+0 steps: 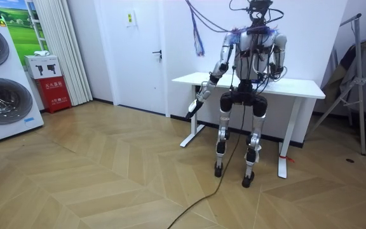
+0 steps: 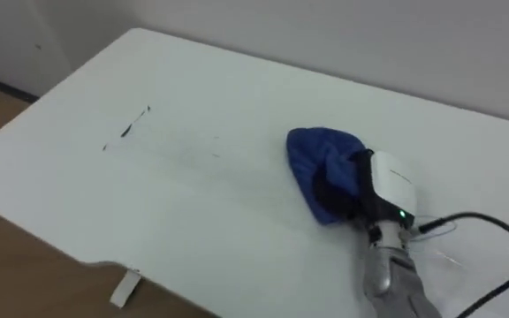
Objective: Wipe table
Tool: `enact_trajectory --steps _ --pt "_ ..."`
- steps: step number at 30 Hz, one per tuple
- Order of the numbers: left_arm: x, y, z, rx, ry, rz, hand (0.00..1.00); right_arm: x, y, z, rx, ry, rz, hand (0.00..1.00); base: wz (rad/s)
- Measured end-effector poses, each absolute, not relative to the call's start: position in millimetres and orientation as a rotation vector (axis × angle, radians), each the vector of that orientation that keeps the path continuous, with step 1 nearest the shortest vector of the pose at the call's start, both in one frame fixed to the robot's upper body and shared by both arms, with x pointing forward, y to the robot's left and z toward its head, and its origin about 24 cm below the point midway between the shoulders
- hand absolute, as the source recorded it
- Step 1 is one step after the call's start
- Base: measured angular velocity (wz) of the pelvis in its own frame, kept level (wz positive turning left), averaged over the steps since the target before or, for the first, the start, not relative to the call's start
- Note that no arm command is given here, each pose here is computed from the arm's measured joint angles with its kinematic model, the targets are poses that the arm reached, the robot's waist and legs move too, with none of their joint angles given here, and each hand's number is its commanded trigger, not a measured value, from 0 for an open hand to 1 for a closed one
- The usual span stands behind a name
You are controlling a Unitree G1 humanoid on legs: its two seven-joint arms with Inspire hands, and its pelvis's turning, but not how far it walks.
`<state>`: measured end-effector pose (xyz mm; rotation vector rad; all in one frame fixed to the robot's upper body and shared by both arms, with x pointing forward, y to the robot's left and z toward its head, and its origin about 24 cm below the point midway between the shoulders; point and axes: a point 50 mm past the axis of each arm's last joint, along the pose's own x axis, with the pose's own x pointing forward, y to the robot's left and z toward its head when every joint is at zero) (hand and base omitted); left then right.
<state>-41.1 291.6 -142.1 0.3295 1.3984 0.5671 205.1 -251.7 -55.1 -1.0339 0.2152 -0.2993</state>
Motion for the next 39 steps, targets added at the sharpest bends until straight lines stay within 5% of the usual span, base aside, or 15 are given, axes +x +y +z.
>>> enact_trajectory --steps 4,9,11,16,19,27,34,39 --pt "-23.9 300.8 -139.0 0.341 1.332 0.592 0.0 178.4 -283.8 -61.0 -1.018 0.326 -0.436 1.0 -0.16" --pt "38.4 289.5 -140.8 0.345 1.167 0.498 0.0 198.7 -273.4 -59.6 -1.022 0.362 -0.39 1.0 -0.38" --pt "54.9 279.2 -143.7 0.338 1.142 0.455 0.0 221.3 -253.1 -52.5 -1.039 0.335 -0.317 1.0 -0.97" --pt "64.4 262.4 -151.6 0.357 1.176 0.356 0.0 286.6 -141.6 -15.1 -1.137 0.032 0.071 1.0 -0.43" --pt "51.5 263.5 -153.1 0.366 1.223 0.357 0.0 297.2 -122.8 -3.1 -1.123 -0.031 0.123 1.0 0.39" --pt "-24.2 272.8 -151.5 0.331 1.42 0.444 0.0 248.1 -161.7 -43.1 -1.047 0.076 0.04 1.0 0.41" --pt "13.7 283.4 -142.6 0.359 1.243 0.463 0.0 217.7 -198.4 -53.9 -0.994 0.154 -0.097 1.0 -0.02" --pt "37.3 269.6 -146.2 0.356 1.2 0.419 0.0 242.3 -184.6 -45.6 -1.036 0.182 -0.042 1.0 -0.18"
